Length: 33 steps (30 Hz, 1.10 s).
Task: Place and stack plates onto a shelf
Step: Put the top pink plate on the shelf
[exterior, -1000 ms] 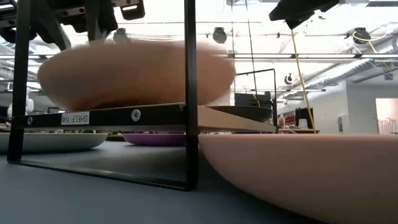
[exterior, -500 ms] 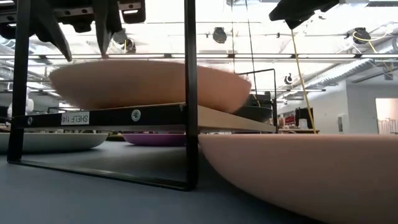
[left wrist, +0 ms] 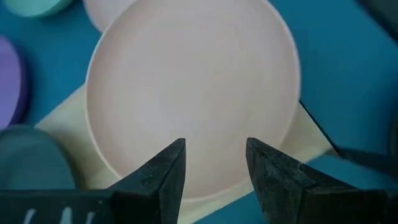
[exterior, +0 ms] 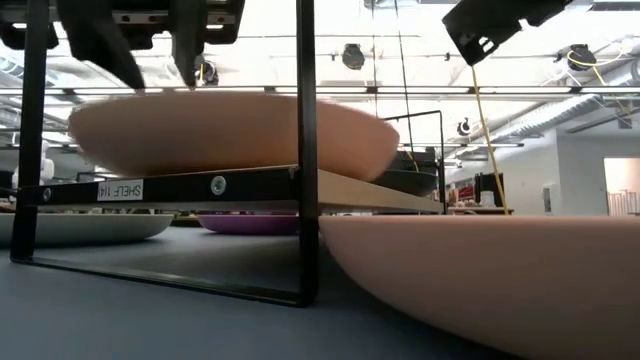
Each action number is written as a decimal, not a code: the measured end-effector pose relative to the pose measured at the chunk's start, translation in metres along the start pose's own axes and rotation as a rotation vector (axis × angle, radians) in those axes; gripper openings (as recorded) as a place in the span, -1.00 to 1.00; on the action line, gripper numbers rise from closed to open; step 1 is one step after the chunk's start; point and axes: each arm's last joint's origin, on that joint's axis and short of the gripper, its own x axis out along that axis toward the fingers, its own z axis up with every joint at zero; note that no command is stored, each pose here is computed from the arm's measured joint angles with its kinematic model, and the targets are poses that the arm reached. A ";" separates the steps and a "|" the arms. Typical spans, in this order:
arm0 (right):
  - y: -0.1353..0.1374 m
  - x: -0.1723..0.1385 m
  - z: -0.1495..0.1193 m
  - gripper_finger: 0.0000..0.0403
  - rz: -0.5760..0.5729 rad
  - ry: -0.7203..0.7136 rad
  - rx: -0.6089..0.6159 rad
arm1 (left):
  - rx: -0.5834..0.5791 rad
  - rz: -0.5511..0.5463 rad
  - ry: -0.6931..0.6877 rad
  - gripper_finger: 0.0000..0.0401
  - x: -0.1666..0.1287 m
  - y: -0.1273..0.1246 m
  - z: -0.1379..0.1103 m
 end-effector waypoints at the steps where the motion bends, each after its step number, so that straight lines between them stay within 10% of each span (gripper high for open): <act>1: 0.001 0.002 -0.001 -1.00 0.004 0.001 0.009 | -0.028 0.018 -0.002 -0.13 0.000 0.001 0.001; 33: 0.046 0.097 -0.059 -1.00 0.073 -0.020 0.138 | -0.473 0.346 -0.142 -0.13 -0.055 0.010 0.007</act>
